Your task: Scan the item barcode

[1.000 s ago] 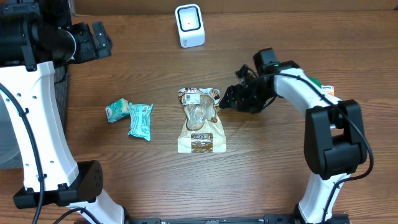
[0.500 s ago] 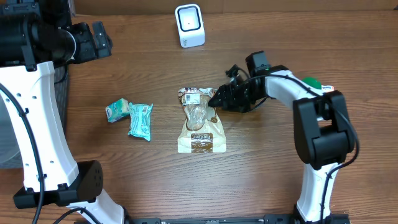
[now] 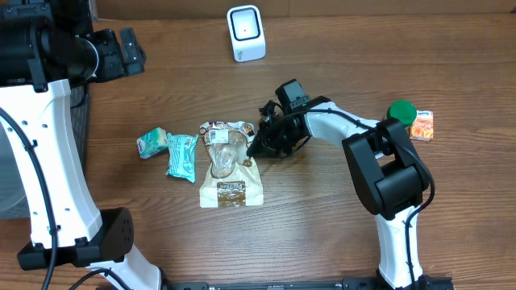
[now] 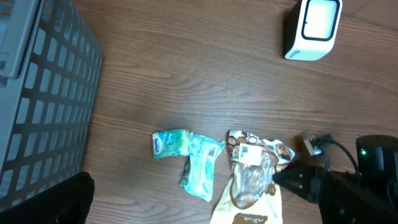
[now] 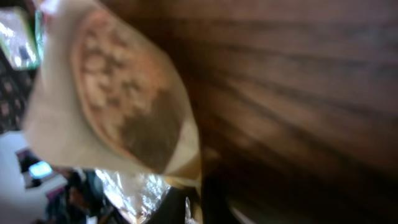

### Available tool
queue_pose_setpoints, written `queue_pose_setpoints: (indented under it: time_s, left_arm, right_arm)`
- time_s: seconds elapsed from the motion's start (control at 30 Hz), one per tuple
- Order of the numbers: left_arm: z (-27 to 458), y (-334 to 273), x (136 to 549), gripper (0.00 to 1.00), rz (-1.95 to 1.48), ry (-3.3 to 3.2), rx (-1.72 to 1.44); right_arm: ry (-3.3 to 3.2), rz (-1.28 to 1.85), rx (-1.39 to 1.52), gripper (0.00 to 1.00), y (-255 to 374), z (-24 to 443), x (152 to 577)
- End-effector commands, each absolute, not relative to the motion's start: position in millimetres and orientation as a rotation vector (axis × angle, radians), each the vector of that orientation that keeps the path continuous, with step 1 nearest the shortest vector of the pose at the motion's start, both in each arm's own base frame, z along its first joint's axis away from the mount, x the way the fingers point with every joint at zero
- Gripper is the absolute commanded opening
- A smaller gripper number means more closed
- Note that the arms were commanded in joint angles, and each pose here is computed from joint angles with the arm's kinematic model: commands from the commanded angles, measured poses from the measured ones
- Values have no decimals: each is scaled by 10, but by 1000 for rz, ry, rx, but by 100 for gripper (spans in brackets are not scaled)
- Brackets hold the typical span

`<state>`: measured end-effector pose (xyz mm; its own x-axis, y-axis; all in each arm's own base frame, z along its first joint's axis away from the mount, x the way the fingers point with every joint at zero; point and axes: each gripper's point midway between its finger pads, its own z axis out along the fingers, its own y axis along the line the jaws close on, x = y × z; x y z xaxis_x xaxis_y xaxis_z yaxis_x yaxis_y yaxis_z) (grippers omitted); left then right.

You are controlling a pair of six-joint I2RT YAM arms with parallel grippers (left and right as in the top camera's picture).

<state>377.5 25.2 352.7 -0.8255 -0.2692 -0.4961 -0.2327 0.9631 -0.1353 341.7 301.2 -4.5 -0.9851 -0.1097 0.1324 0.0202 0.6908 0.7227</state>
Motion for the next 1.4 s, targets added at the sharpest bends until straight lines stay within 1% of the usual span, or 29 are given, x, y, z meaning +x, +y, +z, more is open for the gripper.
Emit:
queue_pose_setpoints:
  time_s: [0.0, 0.07, 0.17, 0.23, 0.37, 0.53, 0.7, 0.93, 1.07, 1.2, 1.23, 1.27, 1.3, 1.33, 1.37]
  left_arm:
    - [3539, 239, 3781, 100, -81, 2579, -327]
    - [3539, 239, 3781, 100, -81, 2579, -327]
    - [3539, 239, 3781, 100, -81, 2579, -327]
    - [3539, 238, 3781, 99, -81, 2579, -326]
    - [3539, 239, 3781, 100, -81, 2579, -327]
    - [3539, 239, 3781, 99, -81, 2579, -327]
    - [3539, 239, 3781, 100, -81, 2579, -327]
    - [3539, 239, 3781, 99, -81, 2579, -327]
    - [3539, 239, 3781, 100, -81, 2579, -327]
    - [3539, 239, 3781, 100, -81, 2579, -327]
    - [3539, 239, 3781, 100, -81, 2579, -327]
    - [3539, 239, 3781, 99, -81, 2579, -327]
    - [3539, 239, 3781, 100, -81, 2579, -327]
    - [3539, 239, 3781, 100, -81, 2579, -327]
    - [3539, 239, 3781, 99, -81, 2579, -327]
  right_arm:
    - [-2804, -915, -86, 4, 2744, -568, 3368]
    - [-2802, -924, -74, 4, 2752, -559, 3367]
    - [-2778, -1034, 33, 4, 2824, -426, 3374]
    - [-2769, -1113, 104, 4, 2860, -262, 3397]
    - [-2848, -1157, 215, 4, 2821, 128, 3497]
    - [-3021, -1081, 270, 4, 2664, 724, 3560]
    - [-3126, -917, 323, 4, 2440, 1209, 3431]
    - [-3156, -598, 356, 4, 2212, 1394, 3256]
    - [-3178, -486, 306, 4, 2172, 1295, 3266]
    - [-3147, -455, 292, 4, 2225, 1108, 3256]
    - [-3139, -456, 292, 13, 2257, 1048, 3255]
    - [-3129, -453, 301, 26, 2297, 969, 3255]
    - [-3117, -449, 311, 34, 2337, 896, 3252]
    - [-3101, -457, 322, 39, 2391, 822, 3245]
    - [-3080, -472, 336, 41, 2463, 732, 3235]
